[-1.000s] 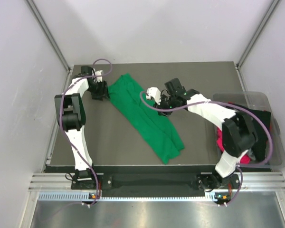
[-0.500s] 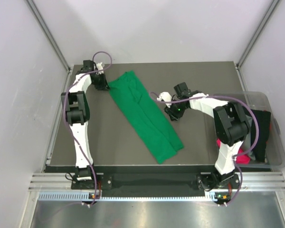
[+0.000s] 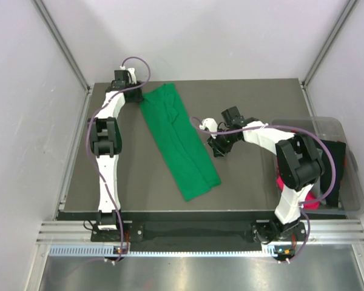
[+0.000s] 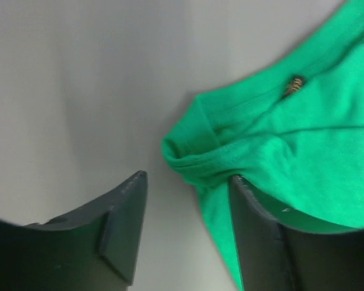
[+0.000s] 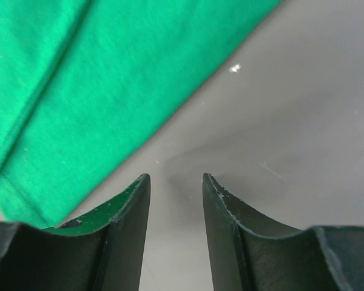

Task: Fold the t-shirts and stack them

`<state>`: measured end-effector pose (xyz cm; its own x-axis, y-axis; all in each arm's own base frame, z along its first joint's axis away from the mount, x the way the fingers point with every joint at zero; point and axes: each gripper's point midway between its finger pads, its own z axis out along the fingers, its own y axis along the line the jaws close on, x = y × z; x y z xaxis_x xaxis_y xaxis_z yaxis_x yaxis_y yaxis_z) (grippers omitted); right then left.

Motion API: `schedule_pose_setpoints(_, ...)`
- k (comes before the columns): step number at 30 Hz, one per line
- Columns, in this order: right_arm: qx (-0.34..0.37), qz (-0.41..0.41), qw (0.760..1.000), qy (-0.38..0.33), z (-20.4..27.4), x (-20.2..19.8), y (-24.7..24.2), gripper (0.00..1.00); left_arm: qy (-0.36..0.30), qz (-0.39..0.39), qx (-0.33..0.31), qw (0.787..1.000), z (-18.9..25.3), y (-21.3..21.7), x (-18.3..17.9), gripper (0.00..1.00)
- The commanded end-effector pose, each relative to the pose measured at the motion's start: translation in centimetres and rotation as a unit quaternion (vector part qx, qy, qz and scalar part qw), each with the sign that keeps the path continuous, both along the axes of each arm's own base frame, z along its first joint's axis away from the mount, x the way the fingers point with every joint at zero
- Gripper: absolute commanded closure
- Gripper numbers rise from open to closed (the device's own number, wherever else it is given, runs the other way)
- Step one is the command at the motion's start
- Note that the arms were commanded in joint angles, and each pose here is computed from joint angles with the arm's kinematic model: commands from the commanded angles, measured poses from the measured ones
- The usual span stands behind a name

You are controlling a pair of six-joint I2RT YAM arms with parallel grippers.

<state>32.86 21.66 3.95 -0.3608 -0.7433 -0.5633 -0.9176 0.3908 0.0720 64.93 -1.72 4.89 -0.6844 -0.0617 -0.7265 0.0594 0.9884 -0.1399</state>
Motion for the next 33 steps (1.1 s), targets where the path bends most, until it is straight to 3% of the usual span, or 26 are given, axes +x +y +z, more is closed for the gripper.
schedule_pose_setpoints(1,0.045,0.023,0.999,0.010,1.5,-0.4,2.2,0.59,-0.050,0.057,0.043,0.996,6.2,3.0,-0.5,0.37)
schedule_pose_setpoints(3,0.049,0.036,0.998,0.025,1.4,-1.7,2.2,0.59,-0.040,0.074,0.038,0.996,7.0,3.8,-2.9,0.34)
schedule_pose_setpoints(4,0.054,0.043,0.997,0.036,1.3,-2.4,2.3,0.58,-0.089,0.084,0.031,0.992,12.0,4.1,-3.8,0.33)
schedule_pose_setpoints(5,0.048,0.046,0.997,0.046,0.9,-3.1,2.1,0.58,-0.043,0.083,0.027,0.995,8.3,4.2,-7.0,0.32)
schedule_pose_setpoints(6,0.041,0.054,0.996,0.058,0.8,-4.1,1.9,0.58,-0.073,0.062,0.012,0.995,11.9,3.4,-8.7,0.32)
schedule_pose_setpoints(7,0.036,0.060,0.996,0.064,0.6,-4.6,1.7,0.57,-0.037,0.052,0.006,0.998,9.4,2.8,-11.4,0.34)
schedule_pose_setpoints(10,0.015,0.075,0.993,0.089,-0.1,-6.9,0.7,0.57,-0.027,0.009,-0.030,0.999,11.2,0.7,-15.7,0.35)
schedule_pose_setpoints(12,0.002,0.081,0.991,0.106,-0.4,-8.3,0.1,0.57,0.026,-0.015,-0.062,0.998,9.8,-0.9,-19.2,0.38)
schedule_pose_setpoints(16,-0.022,0.082,0.990,0.114,-0.9,-9.4,-1.0,0.57,0.137,-0.091,-0.167,0.972,7.8,-6.5,-26.5,0.43)
schedule_pose_setpoints(18,-0.025,0.084,0.988,0.127,-1.1,-10.1,-1.2,0.57,0.133,-0.118,-0.173,0.969,7.7,-9.0,-28.4,0.43)
schedule_pose_setpoints(19,-0.024,0.086,0.987,0.133,-1.1,-10.3,-1.2,0.57,0.155,-0.117,-0.170,0.966,5.7,-9.9,-30.6,0.42)
schedule_pose_setpoints(21,-0.022,0.090,0.986,0.140,-1.2,-11.0,-1.1,0.57,0.102,-0.114,-0.199,0.968,7.4,-11.3,-31.1,0.41)
schedule_pose_setpoints(22,-0.019,0.091,0.985,0.143,-1.1,-11.3,-1.0,0.57,0.116,-0.113,-0.210,0.964,5.7,-12.1,-33.1,0.41)
schedule_pose_setpoints(24,-0.014,0.094,0.985,0.147,-1.0,-12.0,-0.8,0.57,0.086,-0.099,-0.232,0.964,6.7,-12.8,-34.0,0.46)
schedule_pose_setpoints(26,-0.007,0.092,0.984,0.154,-1.0,-12.5,-0.6,0.57,0.114,-0.098,-0.252,0.956,4.9,-13.6,-36.4,0.50)
schedule_pose_setpoints(29,-0.001,0.092,0.983,0.161,-1.2,-13.0,-0.3,0.57,0.133,-0.077,-0.262,0.953,3.6,-13.6,-37.3,0.50)
schedule_pose_setpoints(33,-0.003,0.100,0.980,0.173,-1.7,-13.6,0.3,0.57,0.181,-0.070,-0.302,0.933,2.3,-15.3,-38.5,0.47)
